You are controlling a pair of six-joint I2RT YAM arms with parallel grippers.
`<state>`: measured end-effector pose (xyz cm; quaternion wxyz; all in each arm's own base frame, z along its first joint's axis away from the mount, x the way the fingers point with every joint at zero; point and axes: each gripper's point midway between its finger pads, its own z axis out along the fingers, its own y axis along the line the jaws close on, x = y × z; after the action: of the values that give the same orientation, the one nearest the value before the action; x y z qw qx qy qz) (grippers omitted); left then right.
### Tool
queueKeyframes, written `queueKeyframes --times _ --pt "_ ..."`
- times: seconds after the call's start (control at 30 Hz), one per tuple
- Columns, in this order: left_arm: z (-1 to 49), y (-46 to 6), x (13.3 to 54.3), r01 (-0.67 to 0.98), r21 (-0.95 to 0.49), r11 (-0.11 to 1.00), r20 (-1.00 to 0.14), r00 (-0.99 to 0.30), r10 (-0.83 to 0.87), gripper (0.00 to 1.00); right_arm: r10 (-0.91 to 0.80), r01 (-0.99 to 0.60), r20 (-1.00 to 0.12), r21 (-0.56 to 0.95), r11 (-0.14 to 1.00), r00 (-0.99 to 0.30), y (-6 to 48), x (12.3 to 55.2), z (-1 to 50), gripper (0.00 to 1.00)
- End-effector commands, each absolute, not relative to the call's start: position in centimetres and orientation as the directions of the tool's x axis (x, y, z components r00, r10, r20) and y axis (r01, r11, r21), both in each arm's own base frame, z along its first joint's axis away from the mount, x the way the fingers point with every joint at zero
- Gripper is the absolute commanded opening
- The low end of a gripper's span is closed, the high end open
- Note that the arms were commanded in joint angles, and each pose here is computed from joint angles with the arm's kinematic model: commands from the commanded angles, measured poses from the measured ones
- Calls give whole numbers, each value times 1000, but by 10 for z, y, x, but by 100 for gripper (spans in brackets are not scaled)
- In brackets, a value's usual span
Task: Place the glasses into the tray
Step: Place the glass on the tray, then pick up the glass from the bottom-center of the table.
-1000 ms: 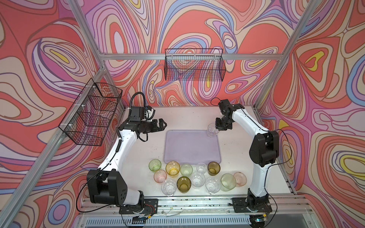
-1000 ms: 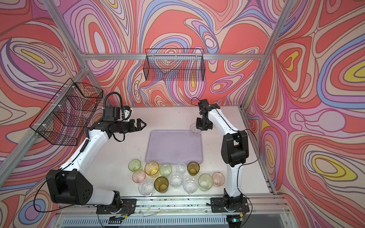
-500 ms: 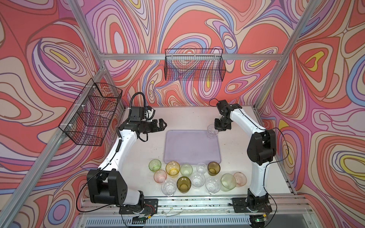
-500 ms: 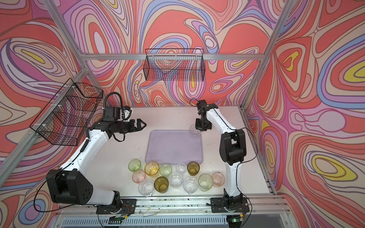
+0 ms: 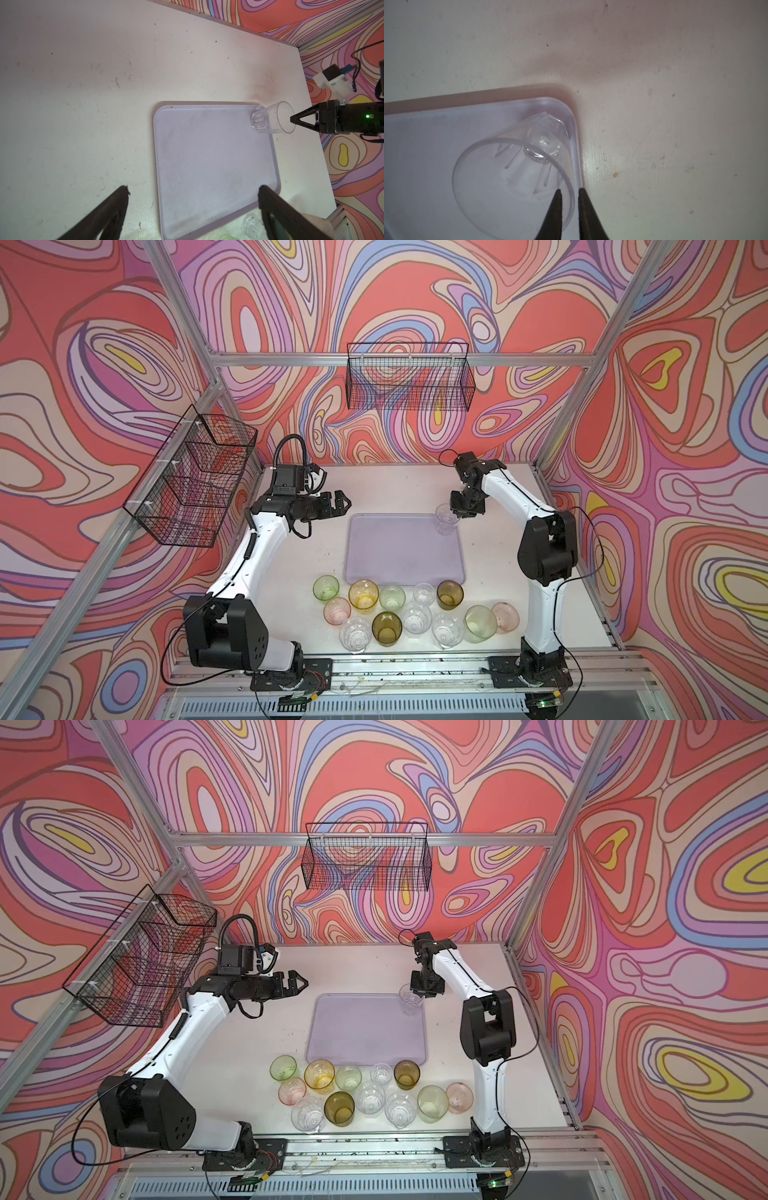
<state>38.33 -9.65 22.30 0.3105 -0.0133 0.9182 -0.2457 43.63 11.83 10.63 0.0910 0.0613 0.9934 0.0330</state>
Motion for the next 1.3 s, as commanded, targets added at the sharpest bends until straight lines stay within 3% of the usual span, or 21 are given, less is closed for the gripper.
queueKeyframes --times 0.0,0.23,0.47,0.83,0.97,1.27 --pt "219 -99 380 127 -466 876 -540 -825 -167 100 136 124 -201 74 990 -970 119 442 112 19" --pt "219 -100 380 128 -472 872 -536 -827 -169 100 118 98 -248 95 991 -962 120 442 135 28" --pt "224 -104 381 146 -490 860 -540 -825 -167 100 84 58 -285 98 994 -955 119 428 164 29" --pt "221 -104 382 140 -492 860 -528 -833 -167 100 -32 -57 -263 86 995 -964 119 371 186 30" --pt "222 -104 382 140 -489 861 -530 -832 -166 100 -74 -105 -261 105 989 -962 125 345 193 37" --pt "223 -105 382 139 -493 859 -526 -834 -168 100 -165 -198 -238 122 973 -957 139 297 187 38"
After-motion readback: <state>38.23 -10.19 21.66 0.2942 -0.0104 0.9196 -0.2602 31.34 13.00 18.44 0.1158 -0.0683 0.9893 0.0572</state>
